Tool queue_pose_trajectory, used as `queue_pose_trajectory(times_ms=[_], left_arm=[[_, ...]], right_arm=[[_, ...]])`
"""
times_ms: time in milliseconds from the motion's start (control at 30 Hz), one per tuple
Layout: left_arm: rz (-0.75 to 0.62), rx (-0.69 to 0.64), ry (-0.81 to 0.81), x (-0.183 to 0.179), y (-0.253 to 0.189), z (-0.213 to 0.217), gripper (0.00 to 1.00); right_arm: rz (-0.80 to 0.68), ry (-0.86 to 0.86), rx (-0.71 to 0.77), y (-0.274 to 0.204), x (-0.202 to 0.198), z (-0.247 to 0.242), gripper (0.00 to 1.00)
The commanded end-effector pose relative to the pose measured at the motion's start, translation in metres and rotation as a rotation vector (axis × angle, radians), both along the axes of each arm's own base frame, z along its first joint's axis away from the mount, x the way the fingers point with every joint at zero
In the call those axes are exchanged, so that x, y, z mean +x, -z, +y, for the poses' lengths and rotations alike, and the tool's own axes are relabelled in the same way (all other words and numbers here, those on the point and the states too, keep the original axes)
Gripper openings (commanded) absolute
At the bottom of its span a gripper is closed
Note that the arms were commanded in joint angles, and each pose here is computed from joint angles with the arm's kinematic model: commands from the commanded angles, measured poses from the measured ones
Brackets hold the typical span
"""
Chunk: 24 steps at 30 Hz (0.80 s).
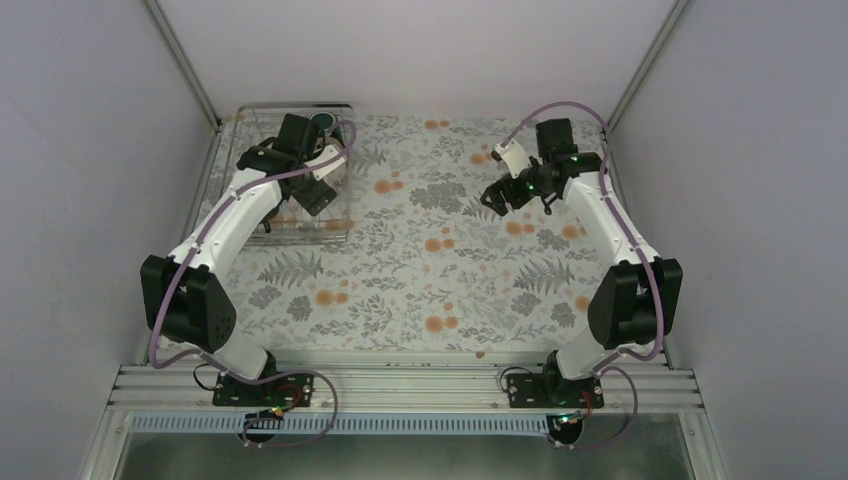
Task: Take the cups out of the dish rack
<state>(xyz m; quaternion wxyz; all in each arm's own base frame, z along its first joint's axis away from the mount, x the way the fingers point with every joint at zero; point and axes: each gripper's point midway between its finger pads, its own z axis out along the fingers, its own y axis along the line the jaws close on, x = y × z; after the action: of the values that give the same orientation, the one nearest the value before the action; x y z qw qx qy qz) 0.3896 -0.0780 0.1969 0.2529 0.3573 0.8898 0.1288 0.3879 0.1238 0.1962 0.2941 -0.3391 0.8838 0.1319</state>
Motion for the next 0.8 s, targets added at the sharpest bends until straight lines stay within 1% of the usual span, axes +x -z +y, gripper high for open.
queue_pose_trajectory(times_ms=[0, 167, 200, 300, 433, 600, 700, 767], left_arm=[[-0.272, -0.064, -0.021, 0.028, -0.088, 0.001, 0.17], [-0.285, -0.147, 0.029, 0.031, -0.099, -0.014, 0.13], [-0.288, -0.153, 0.033, 0.032, -0.100, -0.015, 0.12], [-0.302, -0.168, 0.050, 0.034, -0.107, -0.019, 0.11], [-0.332, -0.225, 0.092, 0.035, -0.123, -0.030, 0.11], [-0.328, -0.360, 0.183, 0.030, -0.145, -0.057, 0.11], [-0.327, -0.475, 0.266, 0.024, -0.166, -0.080, 0.11], [-0.315, -0.543, 0.316, 0.023, -0.177, -0.095, 0.13]], right_arm=[[0.009, -0.071, 0.083, -0.012, -0.002, 0.021, 1.00], [0.020, -0.194, 0.252, -0.035, -0.008, 0.053, 1.00], [0.052, -0.214, 0.274, -0.029, -0.006, 0.060, 1.00], [0.079, -0.278, 0.333, -0.033, -0.008, 0.075, 1.00], [0.064, -0.389, 0.428, -0.056, -0.009, 0.094, 1.00], [0.094, -0.518, 0.623, -0.094, -0.015, 0.114, 1.00], [0.139, -0.572, 0.729, -0.104, -0.015, 0.121, 1.00], [0.157, -0.598, 0.770, -0.106, -0.011, 0.125, 1.00]])
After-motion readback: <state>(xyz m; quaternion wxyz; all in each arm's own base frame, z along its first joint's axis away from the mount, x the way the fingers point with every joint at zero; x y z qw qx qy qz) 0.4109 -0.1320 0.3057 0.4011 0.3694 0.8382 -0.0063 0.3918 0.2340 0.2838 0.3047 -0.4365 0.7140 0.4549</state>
